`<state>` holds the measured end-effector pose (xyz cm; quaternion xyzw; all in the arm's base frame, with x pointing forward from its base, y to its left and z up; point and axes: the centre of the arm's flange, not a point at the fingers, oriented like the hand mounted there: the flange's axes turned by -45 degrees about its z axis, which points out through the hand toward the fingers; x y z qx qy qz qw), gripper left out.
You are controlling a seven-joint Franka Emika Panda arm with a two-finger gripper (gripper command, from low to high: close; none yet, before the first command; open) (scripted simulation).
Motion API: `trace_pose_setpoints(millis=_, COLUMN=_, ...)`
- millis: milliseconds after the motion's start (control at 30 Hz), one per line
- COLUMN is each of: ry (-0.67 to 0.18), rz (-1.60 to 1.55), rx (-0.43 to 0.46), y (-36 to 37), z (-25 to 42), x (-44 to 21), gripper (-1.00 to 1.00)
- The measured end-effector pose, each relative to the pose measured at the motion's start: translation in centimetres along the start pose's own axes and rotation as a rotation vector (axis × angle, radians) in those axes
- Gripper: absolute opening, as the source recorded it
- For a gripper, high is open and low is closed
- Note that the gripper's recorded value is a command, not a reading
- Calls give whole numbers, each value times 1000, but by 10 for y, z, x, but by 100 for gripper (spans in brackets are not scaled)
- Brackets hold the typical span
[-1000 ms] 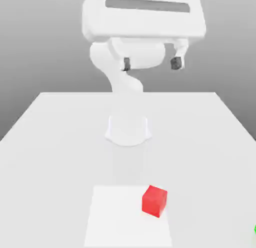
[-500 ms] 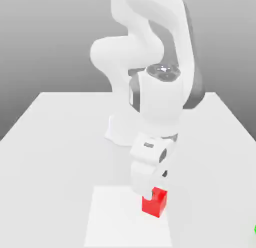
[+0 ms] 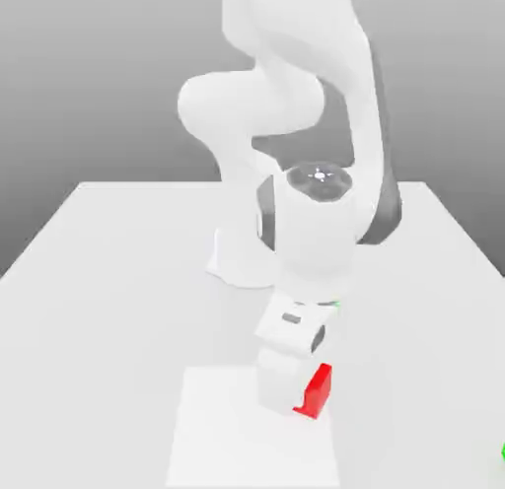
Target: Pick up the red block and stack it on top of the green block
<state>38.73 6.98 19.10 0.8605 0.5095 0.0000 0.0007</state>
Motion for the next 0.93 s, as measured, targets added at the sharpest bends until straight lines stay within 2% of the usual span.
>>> trace_pose_setpoints(millis=100, ry=-4, rz=-55, rx=2, y=1, z=-18, x=18, gripper=-100)
trace_pose_setpoints(millis=333, ry=-13, rz=-329, rx=3, y=6, z=-34, x=116, gripper=-100)
trace_pose_setpoints(millis=600, ry=-4, rz=-696, rx=3, y=-39, z=-52, x=244, gripper=-100)
trace_pose_setpoints(millis=733, ry=0, rz=-776, rx=2, y=-55, z=-15, x=272, gripper=-100)
trace_pose_setpoints(millis=767, ry=0, rz=-779, rx=3, y=-55, z=-1, x=272, gripper=100)
trace_pose_setpoints(millis=933, ry=0, rz=-779, rx=3, y=-55, z=-1, x=272, gripper=100)
